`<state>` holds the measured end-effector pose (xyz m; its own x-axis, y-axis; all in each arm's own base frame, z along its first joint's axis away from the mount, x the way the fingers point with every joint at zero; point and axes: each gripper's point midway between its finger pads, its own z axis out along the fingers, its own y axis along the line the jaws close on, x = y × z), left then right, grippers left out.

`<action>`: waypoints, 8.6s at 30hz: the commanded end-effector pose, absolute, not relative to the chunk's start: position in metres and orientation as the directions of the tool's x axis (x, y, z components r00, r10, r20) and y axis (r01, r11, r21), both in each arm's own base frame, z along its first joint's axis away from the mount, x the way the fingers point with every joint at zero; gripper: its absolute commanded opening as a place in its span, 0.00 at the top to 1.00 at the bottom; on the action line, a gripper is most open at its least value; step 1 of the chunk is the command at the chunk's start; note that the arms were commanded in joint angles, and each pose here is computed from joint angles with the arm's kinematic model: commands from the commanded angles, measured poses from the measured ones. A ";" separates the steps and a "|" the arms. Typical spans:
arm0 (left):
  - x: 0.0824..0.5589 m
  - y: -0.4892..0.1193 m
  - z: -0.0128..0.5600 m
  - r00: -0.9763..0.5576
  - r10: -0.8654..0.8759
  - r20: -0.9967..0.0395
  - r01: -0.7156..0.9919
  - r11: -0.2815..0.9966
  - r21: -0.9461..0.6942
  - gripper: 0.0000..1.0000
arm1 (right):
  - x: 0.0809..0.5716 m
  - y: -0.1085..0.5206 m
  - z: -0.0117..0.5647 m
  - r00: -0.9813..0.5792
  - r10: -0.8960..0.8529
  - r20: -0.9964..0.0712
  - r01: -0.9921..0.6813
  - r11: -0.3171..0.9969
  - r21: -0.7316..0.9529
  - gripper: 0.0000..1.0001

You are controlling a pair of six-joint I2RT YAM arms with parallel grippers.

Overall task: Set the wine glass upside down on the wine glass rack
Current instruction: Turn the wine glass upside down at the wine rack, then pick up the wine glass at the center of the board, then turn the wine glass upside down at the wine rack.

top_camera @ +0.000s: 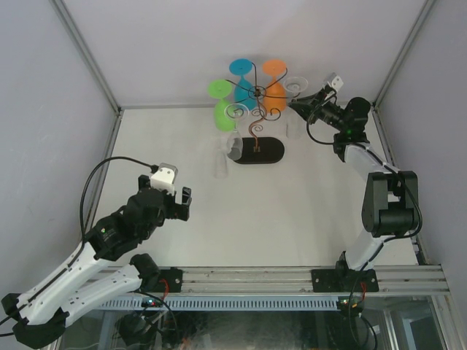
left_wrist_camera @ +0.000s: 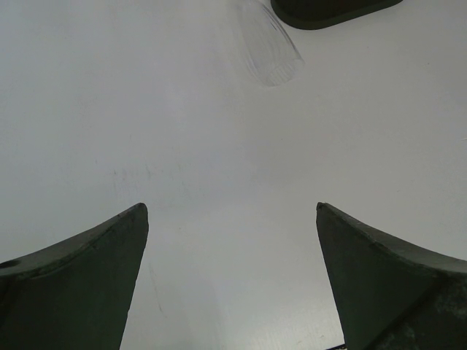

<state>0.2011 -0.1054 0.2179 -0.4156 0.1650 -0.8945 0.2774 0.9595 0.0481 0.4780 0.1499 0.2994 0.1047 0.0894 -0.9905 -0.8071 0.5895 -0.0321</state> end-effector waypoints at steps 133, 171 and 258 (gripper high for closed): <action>0.420 -0.202 0.127 -0.626 -0.311 -0.715 0.032 0.906 -0.422 0.02 | 0.248 0.092 0.239 -0.499 0.391 -0.774 -0.225 0.803 0.551 0.01; 0.448 -0.222 0.085 -0.726 -0.282 -0.627 0.006 0.909 -0.416 0.20 | 0.244 0.095 0.240 -0.499 0.399 -0.769 -0.236 0.791 0.564 0.01; 0.140 -0.261 0.198 -0.532 -0.220 -0.818 0.568 0.624 -0.537 0.46 | 0.167 0.294 0.241 -0.488 0.511 -0.708 -0.487 0.514 0.706 0.13</action>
